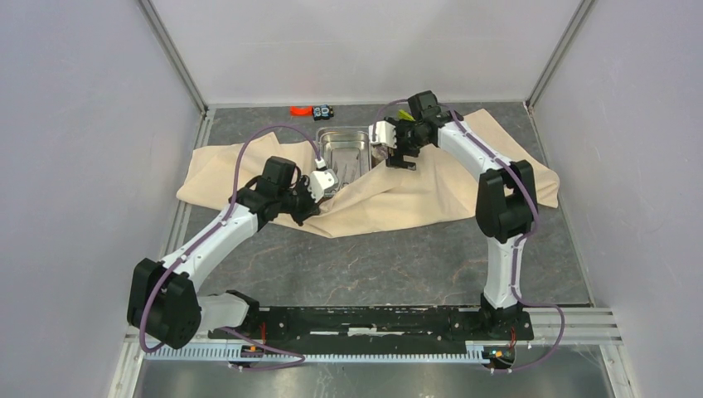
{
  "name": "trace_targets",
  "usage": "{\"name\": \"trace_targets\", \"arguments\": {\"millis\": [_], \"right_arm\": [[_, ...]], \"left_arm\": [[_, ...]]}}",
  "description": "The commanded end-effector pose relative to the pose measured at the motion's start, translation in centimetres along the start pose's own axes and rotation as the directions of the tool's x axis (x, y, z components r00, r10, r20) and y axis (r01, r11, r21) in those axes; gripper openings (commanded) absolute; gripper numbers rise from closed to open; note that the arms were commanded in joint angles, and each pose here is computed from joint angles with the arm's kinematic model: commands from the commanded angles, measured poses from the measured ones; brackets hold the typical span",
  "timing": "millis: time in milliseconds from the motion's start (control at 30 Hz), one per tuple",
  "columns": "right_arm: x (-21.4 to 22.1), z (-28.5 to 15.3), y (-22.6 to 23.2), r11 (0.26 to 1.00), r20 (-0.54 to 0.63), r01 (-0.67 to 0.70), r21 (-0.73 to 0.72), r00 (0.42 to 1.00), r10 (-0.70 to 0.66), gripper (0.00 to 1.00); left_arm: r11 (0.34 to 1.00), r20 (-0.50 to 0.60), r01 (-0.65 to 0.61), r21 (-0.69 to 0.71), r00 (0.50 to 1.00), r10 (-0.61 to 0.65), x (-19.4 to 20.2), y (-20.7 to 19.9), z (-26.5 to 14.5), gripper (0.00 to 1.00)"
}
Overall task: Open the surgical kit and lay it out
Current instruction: Open the surgical kit at the center of the board.
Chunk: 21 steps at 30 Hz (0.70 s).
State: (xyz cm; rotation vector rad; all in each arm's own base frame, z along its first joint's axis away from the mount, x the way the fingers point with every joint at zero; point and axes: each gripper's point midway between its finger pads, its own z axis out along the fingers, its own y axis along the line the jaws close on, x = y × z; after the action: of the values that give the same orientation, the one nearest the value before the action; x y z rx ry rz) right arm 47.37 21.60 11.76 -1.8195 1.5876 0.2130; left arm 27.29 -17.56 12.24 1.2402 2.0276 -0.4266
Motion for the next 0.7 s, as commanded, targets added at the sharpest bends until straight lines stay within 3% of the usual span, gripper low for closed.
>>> {"name": "trace_targets", "arguments": {"millis": [0,300,467,667], "right_arm": [[0.1,0.5,0.6,0.993,-0.047,0.093,-0.077,0.994,-0.097,0.93],[1.5,1.6,2.6,0.978,-0.101,0.116,-0.176,0.986,-0.135,0.68],[1.5,1.6,2.9,0.978,-0.105,0.104,-0.182,0.987,-0.124,0.44],[0.8,0.0,3.2,0.984,-0.098,0.105,-0.146,0.988,-0.12,0.08]], "left_arm": [[0.999,0.019,-0.005,-0.039,1.0,0.006,-1.3,0.9,-0.3,0.02],[0.998,0.014,-0.007,-0.06,1.0,0.007,-1.5,1.4,-0.4,0.02],[0.996,0.011,-0.012,-0.086,1.0,0.013,-1.4,1.8,-0.4,0.02],[0.994,0.002,-0.008,-0.107,1.0,0.009,-1.3,2.2,-0.5,0.02]]}}
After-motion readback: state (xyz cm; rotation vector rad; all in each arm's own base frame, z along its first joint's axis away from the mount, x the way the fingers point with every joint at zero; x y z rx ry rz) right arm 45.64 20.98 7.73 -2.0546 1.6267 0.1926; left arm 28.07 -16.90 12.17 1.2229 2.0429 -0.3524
